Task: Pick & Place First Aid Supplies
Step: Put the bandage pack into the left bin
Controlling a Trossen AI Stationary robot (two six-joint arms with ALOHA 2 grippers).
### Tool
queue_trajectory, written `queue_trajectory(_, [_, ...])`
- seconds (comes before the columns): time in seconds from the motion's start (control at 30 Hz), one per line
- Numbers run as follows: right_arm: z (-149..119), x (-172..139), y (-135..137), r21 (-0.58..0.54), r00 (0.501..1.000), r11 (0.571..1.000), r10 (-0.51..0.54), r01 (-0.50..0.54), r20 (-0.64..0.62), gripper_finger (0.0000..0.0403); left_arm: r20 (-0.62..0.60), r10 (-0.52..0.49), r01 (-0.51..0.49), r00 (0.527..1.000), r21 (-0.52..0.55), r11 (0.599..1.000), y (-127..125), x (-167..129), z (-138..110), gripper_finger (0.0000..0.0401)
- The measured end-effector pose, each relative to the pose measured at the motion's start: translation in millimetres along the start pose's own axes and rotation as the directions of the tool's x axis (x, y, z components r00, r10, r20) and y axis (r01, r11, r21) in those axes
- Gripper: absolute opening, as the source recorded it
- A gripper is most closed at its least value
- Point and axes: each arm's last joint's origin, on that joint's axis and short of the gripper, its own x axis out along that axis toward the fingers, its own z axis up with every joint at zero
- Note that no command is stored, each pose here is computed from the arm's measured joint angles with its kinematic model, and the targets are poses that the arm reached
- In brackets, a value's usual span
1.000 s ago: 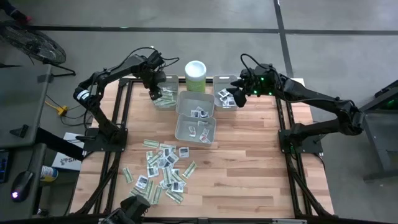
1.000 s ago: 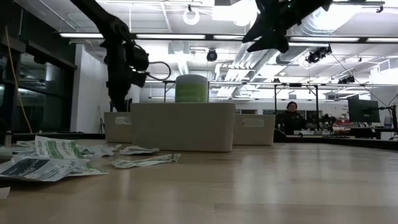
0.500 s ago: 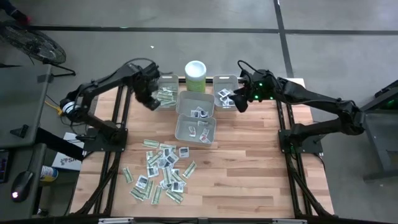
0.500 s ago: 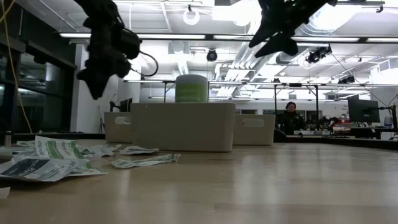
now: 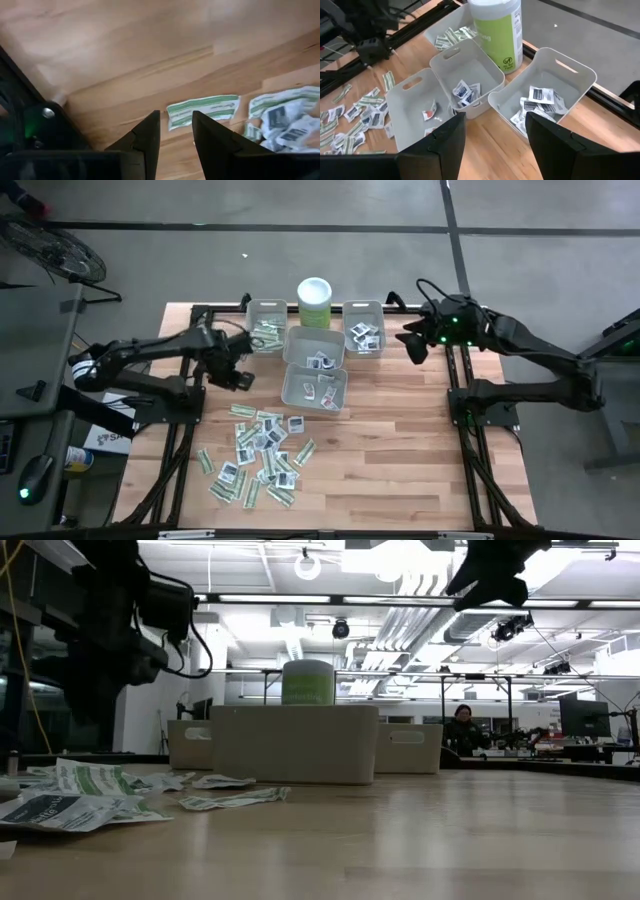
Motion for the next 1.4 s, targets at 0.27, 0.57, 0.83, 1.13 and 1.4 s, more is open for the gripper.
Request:
queue_trajectory(0.27, [-5.0, -4.7, -1.3, -0.002, 0.999, 1.000, 0.007, -0.007, -0.040, 0.0199, 0.036, 0.103, -0.100, 0.994, -0.064, 0.993, -11.5, 15.9, -26.3, 0.0112])
queue_trajectory(0.57, [-8.3, -5.0, 5.9, -0.036, 0.998, 0.999, 0.026, -0.028, -0.053, 0.0199, 0.059, 0.084, -0.077, 0.995, -0.104, 0.992, -17.2, 33.1, -39.7, 0.0112])
queue_trajectory(0.83, [-11.1, -5.7, 13.0, -0.061, 0.999, 0.998, 0.022, -0.025, -0.049, 0.0199, 0.052, 0.083, -0.075, 0.995, -0.137, 0.988, -13.4, 45.4, -44.1, 0.0112])
queue_trajectory(1.13, [-12.9, -6.3, 17.4, -0.059, 0.998, 0.998, 0.025, -0.028, -0.049, 0.0199, 0.049, 0.053, -0.045, 0.997, -0.137, 0.990, -10.6, 55.9, -44.0, 0.0112])
queue_trajectory(1.4, [-13.5, -6.5, 19.0, -0.065, 0.999, 0.998, 0.022, -0.025, -0.046, 0.0199, 0.033, 0.032, -0.028, 0.999, -0.139, 0.990, -4.4, 68.1, -45.1, 0.0112])
